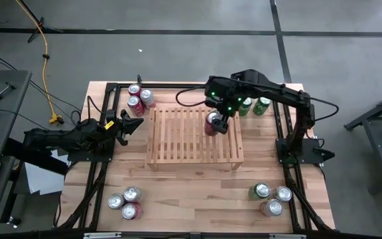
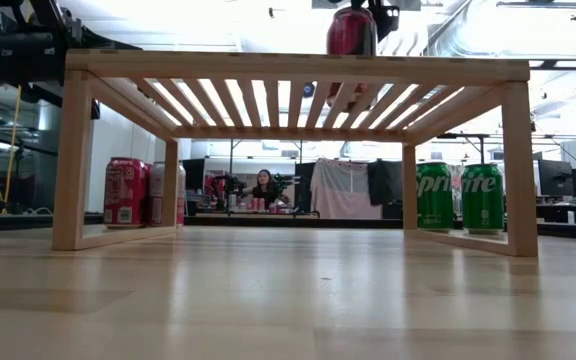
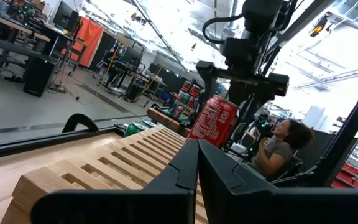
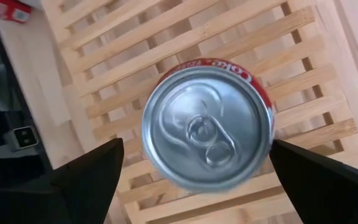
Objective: Place canned beverage on shelf
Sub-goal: Put the top right red soda can on the shelf
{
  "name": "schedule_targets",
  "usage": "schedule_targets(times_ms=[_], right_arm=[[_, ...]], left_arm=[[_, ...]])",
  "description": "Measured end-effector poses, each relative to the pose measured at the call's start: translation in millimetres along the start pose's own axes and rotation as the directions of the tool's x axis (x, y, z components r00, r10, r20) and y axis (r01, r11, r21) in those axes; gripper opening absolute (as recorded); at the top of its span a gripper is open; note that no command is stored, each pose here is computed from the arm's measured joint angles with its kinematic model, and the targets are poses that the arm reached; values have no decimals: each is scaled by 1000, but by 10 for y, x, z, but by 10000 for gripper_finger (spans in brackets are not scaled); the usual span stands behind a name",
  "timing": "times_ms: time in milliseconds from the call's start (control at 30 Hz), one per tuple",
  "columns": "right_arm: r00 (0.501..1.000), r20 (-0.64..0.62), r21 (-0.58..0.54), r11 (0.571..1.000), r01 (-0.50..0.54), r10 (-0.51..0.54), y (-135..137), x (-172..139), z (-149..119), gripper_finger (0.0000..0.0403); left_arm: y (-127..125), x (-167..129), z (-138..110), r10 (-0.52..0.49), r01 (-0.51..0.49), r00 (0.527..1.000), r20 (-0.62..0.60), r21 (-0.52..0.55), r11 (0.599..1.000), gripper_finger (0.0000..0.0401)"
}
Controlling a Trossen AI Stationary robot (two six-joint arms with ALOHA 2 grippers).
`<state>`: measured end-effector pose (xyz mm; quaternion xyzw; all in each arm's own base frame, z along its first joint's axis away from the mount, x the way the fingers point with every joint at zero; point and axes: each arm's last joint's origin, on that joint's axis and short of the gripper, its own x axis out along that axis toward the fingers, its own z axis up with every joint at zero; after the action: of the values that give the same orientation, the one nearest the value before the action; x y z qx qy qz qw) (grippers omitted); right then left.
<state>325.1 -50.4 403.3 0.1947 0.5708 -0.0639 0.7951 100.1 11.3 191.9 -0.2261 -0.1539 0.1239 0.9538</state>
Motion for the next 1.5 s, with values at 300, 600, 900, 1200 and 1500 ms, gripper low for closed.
schedule_targets(times_ms=[300,600,900,1200,1500], right_arm=[[997,74,1,1000,-5,5,-76,-277,-123,389],[975,201,15,996,89,-91,-171,-649,-333,389],[925,351,-29,985,169,-148,-146,-1045,-645,389],[890,430,58,988,142,-153,-317,-663,-1108,389],[768,638,154,968,-199,56,-482,-144,-1658,389]], left_arm=[[0,0,0,0,0,1000,0,0,1000,3],[0,0,0,0,0,1000,0,0,1000,3],[-3,0,7,-1,1,1000,8,-2,1000,3],[-2,0,7,0,1,1000,8,-99,995,3],[-2,0,7,0,1,1000,8,-117,993,3]])
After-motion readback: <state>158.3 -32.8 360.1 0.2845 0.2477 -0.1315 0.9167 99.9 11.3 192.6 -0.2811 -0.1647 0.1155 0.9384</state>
